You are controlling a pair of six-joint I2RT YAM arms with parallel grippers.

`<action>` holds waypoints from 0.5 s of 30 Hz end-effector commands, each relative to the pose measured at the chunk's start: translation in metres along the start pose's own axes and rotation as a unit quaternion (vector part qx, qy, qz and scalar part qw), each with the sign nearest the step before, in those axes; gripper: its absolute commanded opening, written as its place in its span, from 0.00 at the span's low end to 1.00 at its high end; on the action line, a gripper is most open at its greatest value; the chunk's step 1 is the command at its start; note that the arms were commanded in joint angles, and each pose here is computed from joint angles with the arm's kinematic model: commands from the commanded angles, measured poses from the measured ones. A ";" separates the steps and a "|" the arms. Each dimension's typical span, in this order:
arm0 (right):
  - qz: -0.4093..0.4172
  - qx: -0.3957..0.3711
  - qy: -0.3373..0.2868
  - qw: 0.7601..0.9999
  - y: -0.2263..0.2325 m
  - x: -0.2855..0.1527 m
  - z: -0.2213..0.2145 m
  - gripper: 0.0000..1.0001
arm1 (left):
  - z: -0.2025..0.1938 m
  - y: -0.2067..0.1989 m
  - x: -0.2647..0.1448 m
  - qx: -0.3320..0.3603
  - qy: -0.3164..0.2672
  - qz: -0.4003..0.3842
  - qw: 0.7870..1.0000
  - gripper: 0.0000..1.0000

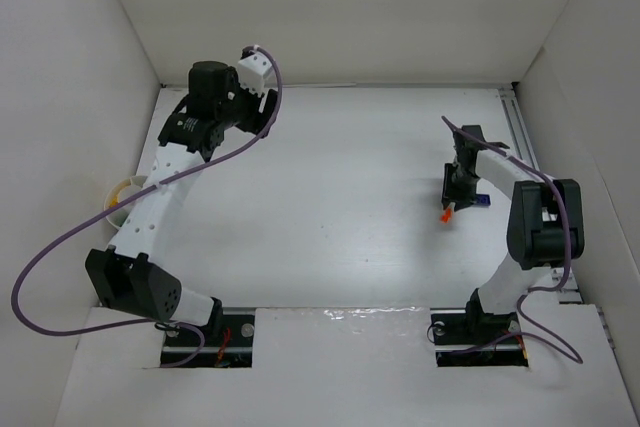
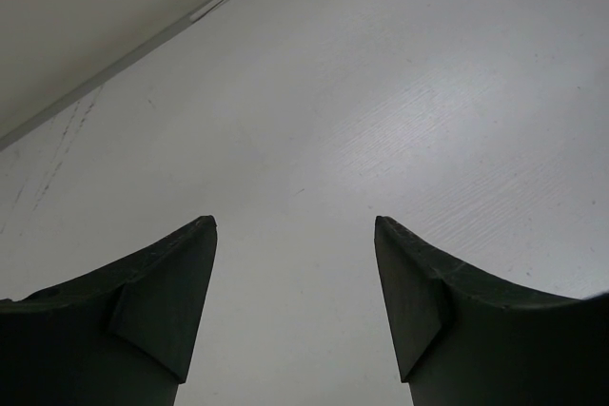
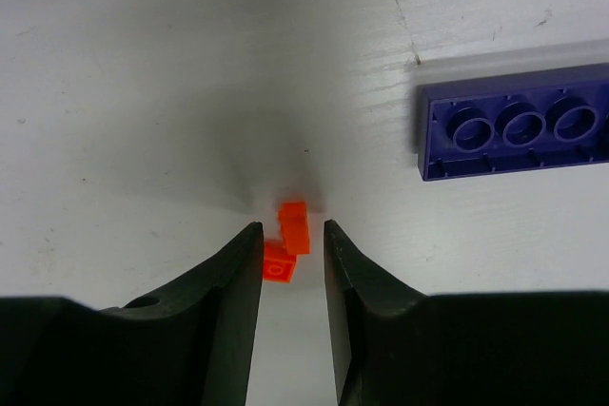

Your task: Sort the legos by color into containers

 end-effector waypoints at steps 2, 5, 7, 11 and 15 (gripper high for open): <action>0.005 0.001 -0.019 1.000 0.007 -0.002 0.007 0.37 | 0.006 0.004 -0.007 -0.004 -0.017 0.020 1.000 0.65; 0.004 -0.003 -0.014 1.000 0.007 0.000 0.002 0.36 | 0.005 0.004 -0.005 -0.004 -0.017 0.020 1.000 0.65; 0.006 -0.003 -0.018 1.000 0.008 0.001 0.004 0.36 | 0.005 0.004 -0.005 -0.004 -0.017 0.020 1.000 0.66; 0.005 -0.008 -0.014 1.000 0.010 0.003 0.001 0.35 | 0.002 0.003 -0.007 -0.009 -0.014 0.024 1.000 0.90; 0.000 -0.008 -0.015 1.000 0.010 0.006 0.003 0.35 | -0.006 0.003 -0.007 -0.012 -0.001 0.029 1.000 1.00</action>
Point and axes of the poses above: each gripper's point midway between its finger pads, its own x axis out along the fingers, its own y axis along the line the jaws close on, z = x × y, the point moved 1 cm from there along -x, back along the fingers, and after that the axes turned 15 degrees about x, right-handed, at the moved point
